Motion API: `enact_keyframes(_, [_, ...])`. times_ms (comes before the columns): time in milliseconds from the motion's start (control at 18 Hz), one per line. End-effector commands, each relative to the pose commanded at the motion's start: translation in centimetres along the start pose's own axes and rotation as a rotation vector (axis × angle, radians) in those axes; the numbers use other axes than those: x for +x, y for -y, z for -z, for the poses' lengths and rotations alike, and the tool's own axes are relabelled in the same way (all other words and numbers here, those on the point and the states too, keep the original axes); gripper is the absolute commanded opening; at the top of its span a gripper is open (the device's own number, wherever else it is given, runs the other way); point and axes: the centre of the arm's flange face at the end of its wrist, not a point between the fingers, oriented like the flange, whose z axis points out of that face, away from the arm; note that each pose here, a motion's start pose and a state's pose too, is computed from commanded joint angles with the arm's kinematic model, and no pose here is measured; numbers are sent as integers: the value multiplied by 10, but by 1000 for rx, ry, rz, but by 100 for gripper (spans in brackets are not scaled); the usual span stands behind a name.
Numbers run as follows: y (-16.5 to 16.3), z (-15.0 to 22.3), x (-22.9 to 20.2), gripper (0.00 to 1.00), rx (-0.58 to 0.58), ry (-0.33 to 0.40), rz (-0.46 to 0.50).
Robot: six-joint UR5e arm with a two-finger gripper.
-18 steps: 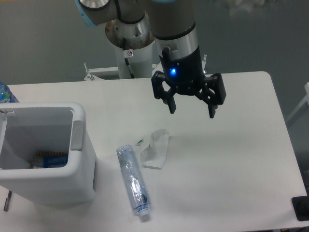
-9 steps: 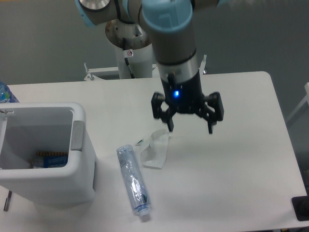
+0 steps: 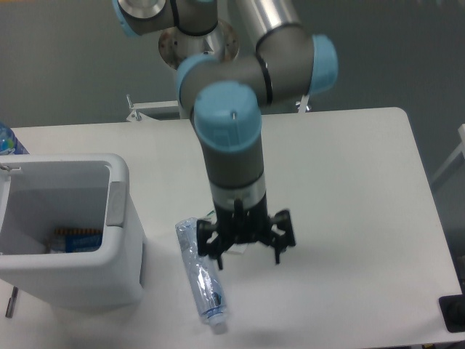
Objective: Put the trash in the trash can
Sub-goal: 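Move the gripper down over the clear plastic bottle, then lower the gripper and close it around the bottle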
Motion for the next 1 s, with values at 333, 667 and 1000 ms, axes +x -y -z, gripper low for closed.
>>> enact_keyframes(333, [3,-66,-11,100,-63,-39,72])
enact_keyframes(667, [-2,-114,-16,100,-104,-39,109])
enact_keyframes(1000, [-8,-140,-4,100,-139,-25,137])
